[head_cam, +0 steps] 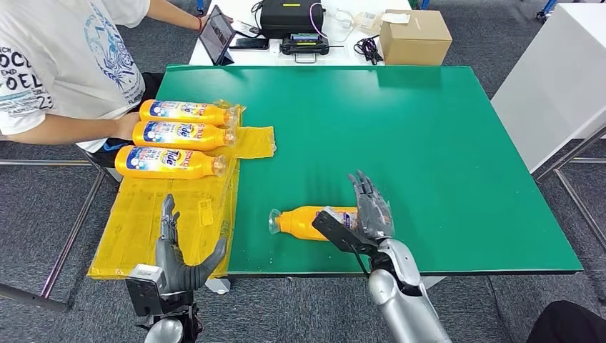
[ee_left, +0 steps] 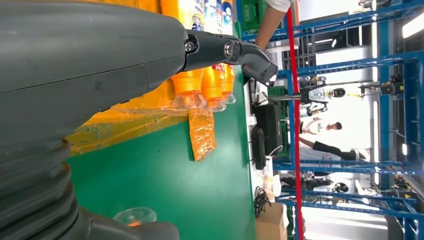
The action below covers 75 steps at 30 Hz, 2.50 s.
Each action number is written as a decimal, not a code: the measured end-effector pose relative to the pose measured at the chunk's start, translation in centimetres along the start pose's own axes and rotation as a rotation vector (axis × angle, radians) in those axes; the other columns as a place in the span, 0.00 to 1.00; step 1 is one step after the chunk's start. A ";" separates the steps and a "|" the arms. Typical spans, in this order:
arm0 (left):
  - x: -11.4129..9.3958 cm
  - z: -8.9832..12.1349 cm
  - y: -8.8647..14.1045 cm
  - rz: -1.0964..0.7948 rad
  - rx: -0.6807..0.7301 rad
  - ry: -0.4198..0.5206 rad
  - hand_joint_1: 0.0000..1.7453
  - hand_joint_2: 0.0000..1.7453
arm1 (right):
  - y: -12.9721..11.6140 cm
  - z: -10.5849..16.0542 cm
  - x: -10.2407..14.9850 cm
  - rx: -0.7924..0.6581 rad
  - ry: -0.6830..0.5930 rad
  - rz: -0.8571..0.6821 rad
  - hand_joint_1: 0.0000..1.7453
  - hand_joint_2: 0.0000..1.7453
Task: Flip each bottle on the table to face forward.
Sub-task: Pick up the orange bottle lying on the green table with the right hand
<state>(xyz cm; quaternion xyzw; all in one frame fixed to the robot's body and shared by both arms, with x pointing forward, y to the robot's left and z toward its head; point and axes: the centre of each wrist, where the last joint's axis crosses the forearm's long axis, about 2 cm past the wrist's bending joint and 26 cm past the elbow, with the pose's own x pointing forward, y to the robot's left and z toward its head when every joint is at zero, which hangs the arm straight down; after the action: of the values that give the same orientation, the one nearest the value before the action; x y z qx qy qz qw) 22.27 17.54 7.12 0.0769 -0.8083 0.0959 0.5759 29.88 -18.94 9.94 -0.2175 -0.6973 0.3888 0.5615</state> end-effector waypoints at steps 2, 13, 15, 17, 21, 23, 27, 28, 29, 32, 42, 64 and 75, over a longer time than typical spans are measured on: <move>-0.1 0.0 0.1 0.001 0.007 0.005 0.00 1.00 | 0.1 -0.3 -0.2 0.034 0.004 0.007 0.00 1.00; -0.4 0.1 0.4 -0.005 0.015 0.018 0.00 1.00 | 0.3 -1.1 -0.8 0.102 0.007 0.043 0.00 1.00; -0.5 0.0 0.4 -0.005 0.015 0.020 0.00 1.00 | 0.3 -1.6 -0.9 0.153 0.008 0.041 0.00 1.00; -0.5 0.0 0.4 -0.003 0.013 0.021 0.00 1.00 | 0.2 -2.1 -1.2 0.213 0.002 0.022 0.00 1.00; -0.6 -0.3 0.3 0.004 0.006 0.022 0.00 1.00 | -0.3 -3.3 -1.9 0.330 -0.043 -0.062 0.00 1.00; -0.7 -0.4 0.2 0.009 0.005 0.020 0.00 1.00 | -0.7 -3.8 -2.3 0.368 -0.062 -0.102 0.00 1.00; -0.8 -0.7 0.2 0.013 0.010 0.014 0.00 1.00 | -1.4 -4.5 -3.0 0.410 -0.073 -0.129 0.00 1.00; -0.8 -0.7 0.2 0.013 0.011 0.013 0.00 1.00 | -1.5 -4.6 -3.1 0.417 -0.073 -0.128 0.00 1.00; -0.8 -0.8 0.2 0.013 0.010 0.014 0.00 1.00 | -1.6 -4.7 -3.3 0.426 -0.073 -0.127 0.00 1.00; -0.9 -0.8 0.1 0.022 0.008 0.018 0.00 1.00 | -2.1 -5.0 -3.7 0.470 -0.069 -0.124 0.00 1.00; -1.3 -0.7 -0.2 0.061 0.013 0.043 0.00 1.00 | -5.6 -7.0 -5.6 0.652 0.017 0.078 0.00 1.00; -1.9 -0.3 -0.4 0.087 0.006 0.091 0.00 1.00 | -6.4 -8.5 -5.7 0.886 0.069 0.494 0.30 1.00; -2.1 -0.3 -0.6 0.091 0.003 0.104 0.00 1.00 | -4.8 -8.4 -5.2 0.867 0.033 0.528 1.00 1.00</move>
<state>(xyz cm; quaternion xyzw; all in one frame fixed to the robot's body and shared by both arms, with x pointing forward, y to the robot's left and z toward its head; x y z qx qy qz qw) 23.36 17.08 5.27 0.0357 -0.7798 0.1268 0.6120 39.94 -23.20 11.05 -0.1394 -0.3840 0.7679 0.4934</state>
